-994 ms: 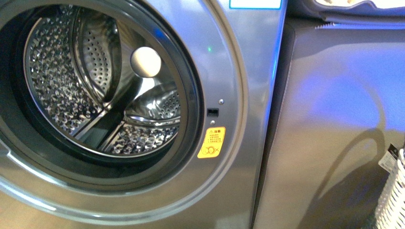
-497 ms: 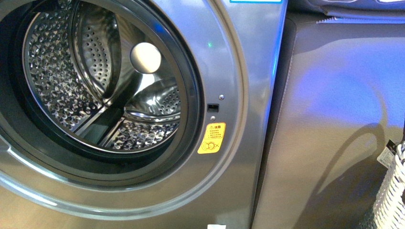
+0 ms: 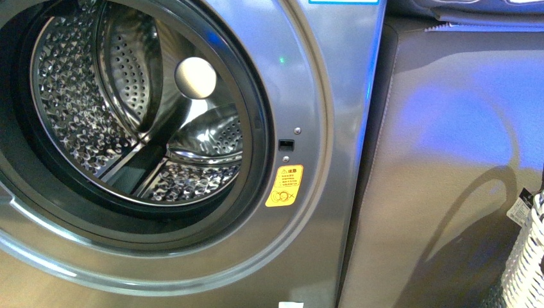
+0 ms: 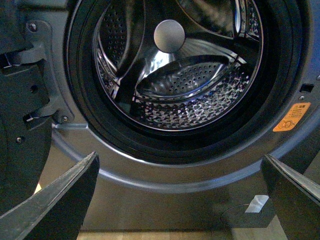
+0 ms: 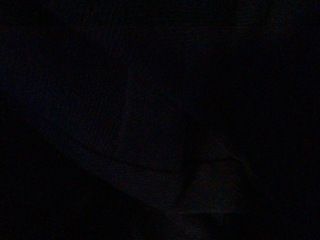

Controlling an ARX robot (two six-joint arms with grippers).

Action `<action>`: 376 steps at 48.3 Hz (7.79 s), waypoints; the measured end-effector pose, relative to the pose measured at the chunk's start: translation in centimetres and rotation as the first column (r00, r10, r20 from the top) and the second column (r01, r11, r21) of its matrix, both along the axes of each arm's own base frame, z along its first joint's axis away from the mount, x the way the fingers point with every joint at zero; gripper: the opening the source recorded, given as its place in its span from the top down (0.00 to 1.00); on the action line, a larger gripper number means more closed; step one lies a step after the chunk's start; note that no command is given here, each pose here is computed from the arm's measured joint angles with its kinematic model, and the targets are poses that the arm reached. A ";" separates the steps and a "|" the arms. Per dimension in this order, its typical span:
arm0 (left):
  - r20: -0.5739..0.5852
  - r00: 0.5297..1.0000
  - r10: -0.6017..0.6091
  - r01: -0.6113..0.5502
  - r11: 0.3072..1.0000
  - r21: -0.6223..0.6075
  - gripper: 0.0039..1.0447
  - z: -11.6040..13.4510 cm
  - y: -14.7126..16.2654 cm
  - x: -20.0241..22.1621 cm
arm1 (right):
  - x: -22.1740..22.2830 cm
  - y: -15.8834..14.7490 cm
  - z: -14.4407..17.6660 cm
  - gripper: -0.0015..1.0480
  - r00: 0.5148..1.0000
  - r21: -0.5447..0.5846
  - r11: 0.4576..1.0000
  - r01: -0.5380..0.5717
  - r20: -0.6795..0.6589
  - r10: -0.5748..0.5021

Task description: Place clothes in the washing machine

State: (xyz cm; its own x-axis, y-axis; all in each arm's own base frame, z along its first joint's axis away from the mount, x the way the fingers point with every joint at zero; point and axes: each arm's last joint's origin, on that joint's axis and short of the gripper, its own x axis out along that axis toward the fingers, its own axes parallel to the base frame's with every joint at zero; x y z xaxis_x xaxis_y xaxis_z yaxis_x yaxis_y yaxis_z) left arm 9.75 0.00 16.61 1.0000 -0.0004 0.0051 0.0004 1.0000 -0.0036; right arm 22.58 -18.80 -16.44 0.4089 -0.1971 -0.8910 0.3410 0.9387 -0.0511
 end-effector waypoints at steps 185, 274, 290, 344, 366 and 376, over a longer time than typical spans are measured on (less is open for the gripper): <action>0.000 1.000 0.000 0.000 1.000 0.000 0.06 0.0 0.0 0.0 | -1.1 33.8 70.6 0.97 -0.062 -0.370 0.617 -0.695 0.885 0.461; 0.000 1.000 0.000 0.000 1.000 0.000 0.06 0.0 0.0 0.0 | 4.3 36.5 65.1 0.97 0.087 -0.263 0.631 -0.730 0.880 0.467; -0.014 0.996 -0.084 0.084 0.996 -0.029 0.06 -0.1 0.0 0.1 | 4.3 36.5 65.1 0.97 0.087 -0.263 0.631 -0.730 0.880 0.467; 0.204 0.613 -0.763 0.740 0.645 0.192 0.06 12.1 -1.8 14.0 | 4.4 36.5 65.1 0.97 0.088 -0.262 0.634 -0.728 0.880 0.466; 0.224 0.423 -0.878 0.875 0.460 0.149 0.06 14.0 -5.9 17.0 | 4.4 36.5 65.1 0.97 0.088 -0.262 0.634 -0.728 0.880 0.466; 0.218 0.466 -0.857 0.867 0.492 0.081 0.06 13.9 -8.2 19.0 | 4.4 36.5 65.1 0.97 0.088 -0.262 0.634 -0.728 0.880 0.466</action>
State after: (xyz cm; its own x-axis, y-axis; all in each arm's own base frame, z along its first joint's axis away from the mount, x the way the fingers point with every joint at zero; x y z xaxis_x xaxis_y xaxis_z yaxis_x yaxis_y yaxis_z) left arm 28.79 -8.21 30.49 0.4650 -0.8569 0.2227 0.8677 0.4910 0.0774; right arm 26.94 17.71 48.62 0.7855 0.6160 0.0594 -0.6183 0.7852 0.0336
